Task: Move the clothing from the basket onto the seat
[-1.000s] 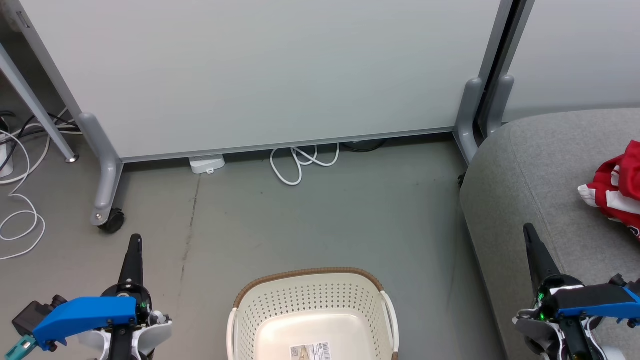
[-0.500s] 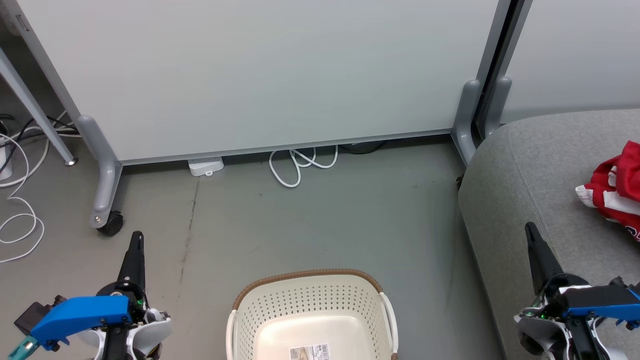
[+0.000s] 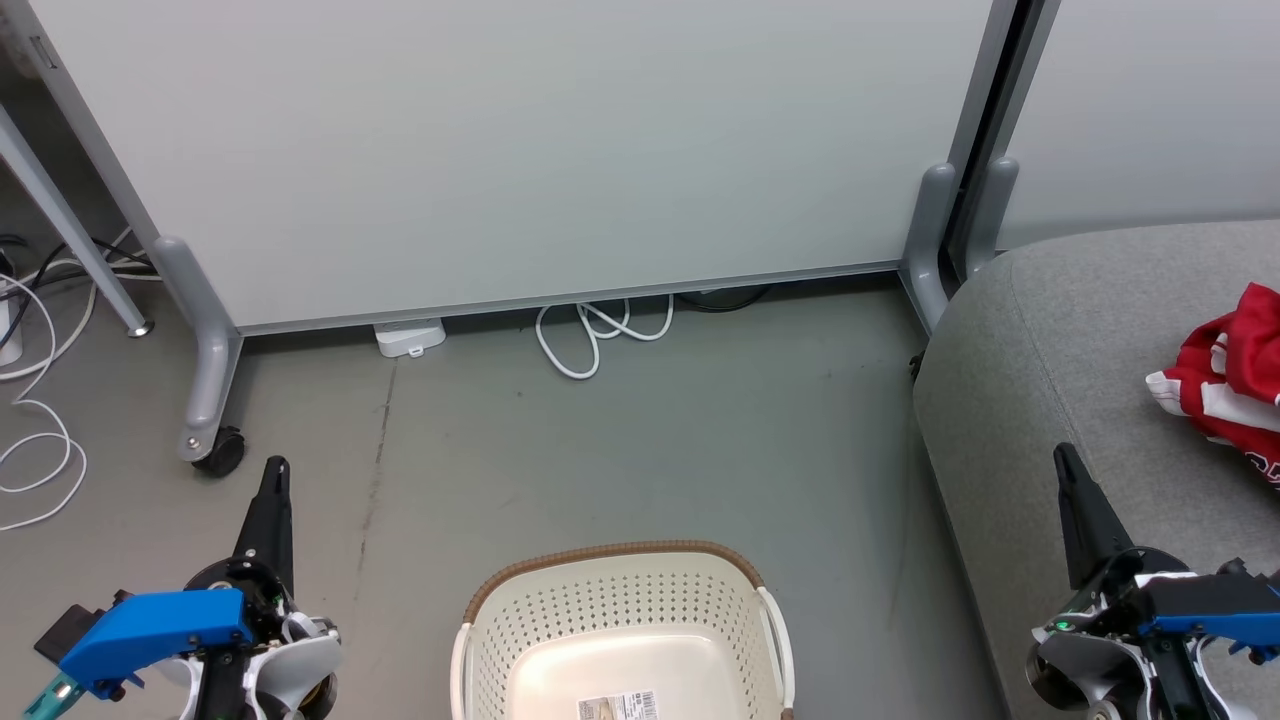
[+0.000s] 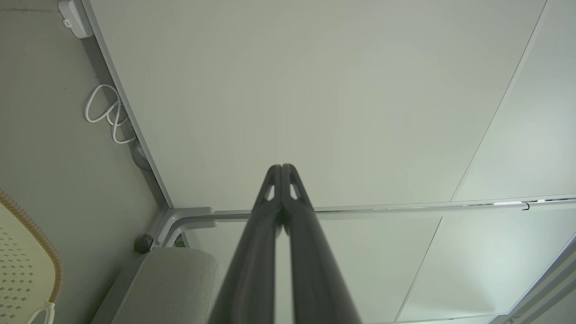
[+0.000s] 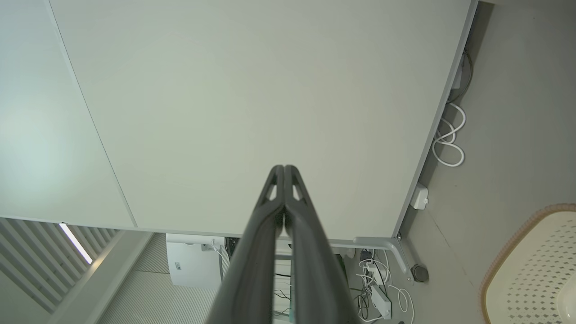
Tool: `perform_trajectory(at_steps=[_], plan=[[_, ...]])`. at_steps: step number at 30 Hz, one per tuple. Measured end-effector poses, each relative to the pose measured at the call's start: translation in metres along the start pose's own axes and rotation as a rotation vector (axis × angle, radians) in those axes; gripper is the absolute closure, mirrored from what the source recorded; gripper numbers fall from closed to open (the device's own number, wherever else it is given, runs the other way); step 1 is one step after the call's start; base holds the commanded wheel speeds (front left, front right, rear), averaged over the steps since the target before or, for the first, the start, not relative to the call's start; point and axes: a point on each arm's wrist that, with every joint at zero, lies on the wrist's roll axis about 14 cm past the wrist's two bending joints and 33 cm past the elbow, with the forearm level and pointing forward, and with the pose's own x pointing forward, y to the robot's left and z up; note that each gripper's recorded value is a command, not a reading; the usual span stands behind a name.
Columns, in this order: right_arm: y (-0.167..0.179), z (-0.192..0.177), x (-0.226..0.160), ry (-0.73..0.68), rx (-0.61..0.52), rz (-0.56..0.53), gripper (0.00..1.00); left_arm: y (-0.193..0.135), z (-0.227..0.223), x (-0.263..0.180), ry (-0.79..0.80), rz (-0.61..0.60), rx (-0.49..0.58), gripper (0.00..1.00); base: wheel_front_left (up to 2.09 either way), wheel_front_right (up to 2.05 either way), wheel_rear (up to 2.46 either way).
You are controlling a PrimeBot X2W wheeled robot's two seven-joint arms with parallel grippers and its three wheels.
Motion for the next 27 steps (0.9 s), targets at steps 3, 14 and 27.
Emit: perform_trajectory(at_steps=[3, 14, 27], plan=[[0.0001, -0.0001, -0.0001, 0.002, 0.005, 0.001, 1.0, -0.0004, 0.0, 0.0, 0.0, -0.001, -0.005, 1.0, 0.0, 0.0, 0.0], [-0.0004, 0.0, -0.0005, 0.002, 0.005, -0.001, 1.0, -0.0005, 0.0, 0.0001, 0.0, -0.002, -0.005, 1.0, 0.0, 0.0, 0.0], [-0.0005, 0.0, -0.0006, 0.002, 0.005, -0.001, 1.0, -0.0005, 0.0, 0.0001, 0.0, -0.002, -0.005, 1.0, 0.0, 0.0, 0.0]])
